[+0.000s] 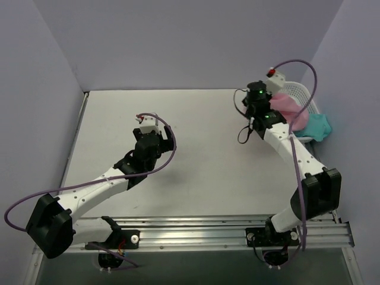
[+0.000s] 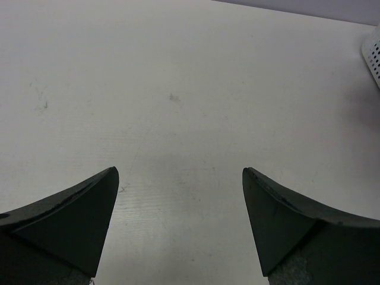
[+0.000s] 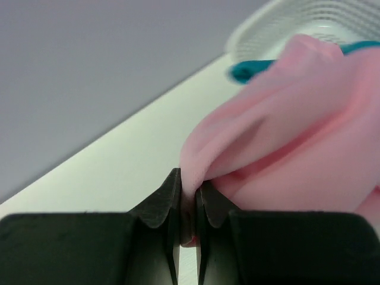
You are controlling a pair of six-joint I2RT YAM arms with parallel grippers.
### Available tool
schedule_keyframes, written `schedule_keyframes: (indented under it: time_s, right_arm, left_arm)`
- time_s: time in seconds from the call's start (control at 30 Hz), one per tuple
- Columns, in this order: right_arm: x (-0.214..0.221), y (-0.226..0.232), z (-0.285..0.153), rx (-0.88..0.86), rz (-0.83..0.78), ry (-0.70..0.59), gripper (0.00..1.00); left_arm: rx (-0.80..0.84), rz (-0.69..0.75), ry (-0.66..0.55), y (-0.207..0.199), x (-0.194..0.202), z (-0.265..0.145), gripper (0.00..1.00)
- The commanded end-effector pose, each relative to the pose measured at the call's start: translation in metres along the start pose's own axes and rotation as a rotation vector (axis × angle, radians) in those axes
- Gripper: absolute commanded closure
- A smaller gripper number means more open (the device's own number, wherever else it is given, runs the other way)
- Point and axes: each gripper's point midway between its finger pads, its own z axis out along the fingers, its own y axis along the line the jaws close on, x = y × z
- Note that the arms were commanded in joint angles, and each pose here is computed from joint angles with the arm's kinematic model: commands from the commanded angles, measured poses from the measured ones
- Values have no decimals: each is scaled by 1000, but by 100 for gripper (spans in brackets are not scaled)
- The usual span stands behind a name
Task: Fold and stack the t-shirts
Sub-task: Move the tshirt to the center of the board
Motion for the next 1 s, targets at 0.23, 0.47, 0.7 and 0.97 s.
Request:
schedule_keyframes:
  time_s: [0.23, 0.47, 0.7, 0.97]
  right_arm:
    - [-95, 189, -241, -499, -16, -207, 100]
    - [-114, 104, -216, -84, -47, -307, 0]
    - [6, 45, -152, -10, -138, -104, 0]
    - [52, 39, -169, -64, -199, -11, 0]
  left_arm:
    - [-45, -62, -108, 21, -39, -19, 6]
    - [-53, -94, -144, 32, -49, -34, 6]
    - [-38, -122, -133, 28, -52, -36, 6]
    - [-4, -122, -71, 13, -39, -24, 6]
